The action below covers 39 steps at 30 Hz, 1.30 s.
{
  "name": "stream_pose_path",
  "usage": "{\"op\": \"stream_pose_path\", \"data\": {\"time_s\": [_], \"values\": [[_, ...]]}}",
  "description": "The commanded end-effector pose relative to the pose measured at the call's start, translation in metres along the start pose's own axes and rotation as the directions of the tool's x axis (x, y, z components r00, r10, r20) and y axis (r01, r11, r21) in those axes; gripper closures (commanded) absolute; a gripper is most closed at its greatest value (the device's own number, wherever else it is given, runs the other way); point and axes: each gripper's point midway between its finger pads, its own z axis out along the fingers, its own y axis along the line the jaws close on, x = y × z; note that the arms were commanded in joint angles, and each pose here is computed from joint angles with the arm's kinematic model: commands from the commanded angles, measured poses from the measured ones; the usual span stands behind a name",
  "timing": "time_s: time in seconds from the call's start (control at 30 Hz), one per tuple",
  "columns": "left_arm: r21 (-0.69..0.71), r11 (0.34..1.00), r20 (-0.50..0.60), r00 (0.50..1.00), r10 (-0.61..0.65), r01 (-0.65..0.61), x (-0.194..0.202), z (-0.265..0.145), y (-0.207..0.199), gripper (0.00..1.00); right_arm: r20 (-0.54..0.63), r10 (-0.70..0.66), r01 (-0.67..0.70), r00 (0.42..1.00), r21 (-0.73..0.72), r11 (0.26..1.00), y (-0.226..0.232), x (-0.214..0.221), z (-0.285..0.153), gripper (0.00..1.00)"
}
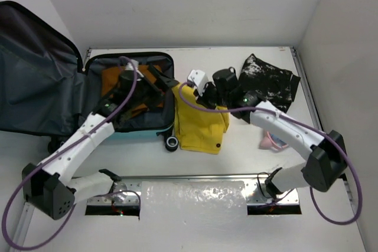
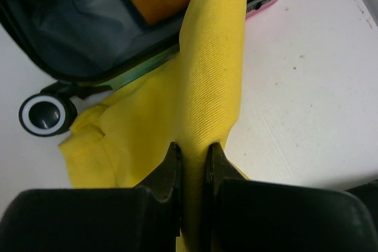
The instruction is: Pack the luggage
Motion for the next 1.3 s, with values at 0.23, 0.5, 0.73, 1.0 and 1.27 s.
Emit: {"op": "stream_pose_path", "data": {"time_s": [0.23, 0.5, 0.73, 1.0, 1.27], "values": [[-0.059, 0.981, -0.059, 0.981, -0.186, 0.182, 0.063, 0.045, -0.038, 0.00, 0.236, -0.068, 0.061, 0.970, 0.034, 0.998, 0.038, -0.052, -0.031, 1.00], [-0.152, 0.965, -0.084, 0.970, -0.227, 0.213, 0.085, 0.076, -0.006, 0.00, 0.328, -0.042, 0.050, 0.944, -0.013, 0.999, 0.060, -0.053, -0.045, 1.00], [-0.055, 0.991, -0.148, 0.980, -0.130, 0.123, 0.087, 0.093, -0.038, 1.00, 0.417, -0.003, 0.024, 0.909, -0.044, 0.999, 0.074, -0.056, -0.076, 0.82], [0.280, 0.873, -0.111, 0.890, 0.443, -0.399, 0.033, 0.054, -0.141, 1.00, 0.451, 0.140, -0.200, 0.882, 0.089, 0.976, 0.045, -0.060, -0.147, 0.01], [0.535, 0.644, -0.134, 0.698, 0.703, -0.546, -0.018, 0.022, -0.177, 1.00, 0.436, 0.168, -0.278, 0.884, 0.202, 0.939, 0.025, -0.049, -0.174, 0.01]]}}
